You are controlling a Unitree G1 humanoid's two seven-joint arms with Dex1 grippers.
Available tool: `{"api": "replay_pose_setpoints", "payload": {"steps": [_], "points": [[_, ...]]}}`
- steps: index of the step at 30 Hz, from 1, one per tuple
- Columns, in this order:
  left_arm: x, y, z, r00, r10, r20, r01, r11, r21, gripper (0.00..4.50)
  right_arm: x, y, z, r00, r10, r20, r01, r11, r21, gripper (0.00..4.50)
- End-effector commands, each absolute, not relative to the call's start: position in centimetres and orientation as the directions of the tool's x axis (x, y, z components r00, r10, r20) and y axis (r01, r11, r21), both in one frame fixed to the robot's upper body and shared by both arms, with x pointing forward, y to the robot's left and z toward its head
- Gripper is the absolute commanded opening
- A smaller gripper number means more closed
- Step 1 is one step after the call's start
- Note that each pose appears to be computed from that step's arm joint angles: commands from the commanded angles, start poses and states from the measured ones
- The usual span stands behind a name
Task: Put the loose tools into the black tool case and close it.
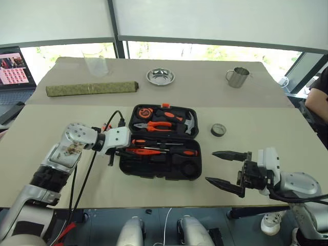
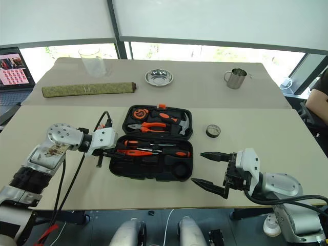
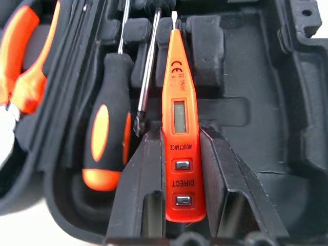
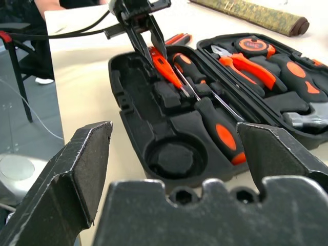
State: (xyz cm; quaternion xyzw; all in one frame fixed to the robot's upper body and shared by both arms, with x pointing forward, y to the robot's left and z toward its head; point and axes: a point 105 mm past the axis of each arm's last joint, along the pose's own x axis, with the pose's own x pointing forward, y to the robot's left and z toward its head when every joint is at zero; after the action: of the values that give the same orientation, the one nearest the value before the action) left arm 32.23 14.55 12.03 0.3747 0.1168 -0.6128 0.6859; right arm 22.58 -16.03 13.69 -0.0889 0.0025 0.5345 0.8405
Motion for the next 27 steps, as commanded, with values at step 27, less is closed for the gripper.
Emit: {"api": "replay_pose_setpoints", "payload": {"steps": [27], "points": [[31.7,16.2,10.8,0.190,-0.678,-0.710,0.957,-0.031,0.287,2.03,23.5,-15.2,14.9,0.416,0.907,-0.062,-0.898,0.399,-0.186,4.50]]}}
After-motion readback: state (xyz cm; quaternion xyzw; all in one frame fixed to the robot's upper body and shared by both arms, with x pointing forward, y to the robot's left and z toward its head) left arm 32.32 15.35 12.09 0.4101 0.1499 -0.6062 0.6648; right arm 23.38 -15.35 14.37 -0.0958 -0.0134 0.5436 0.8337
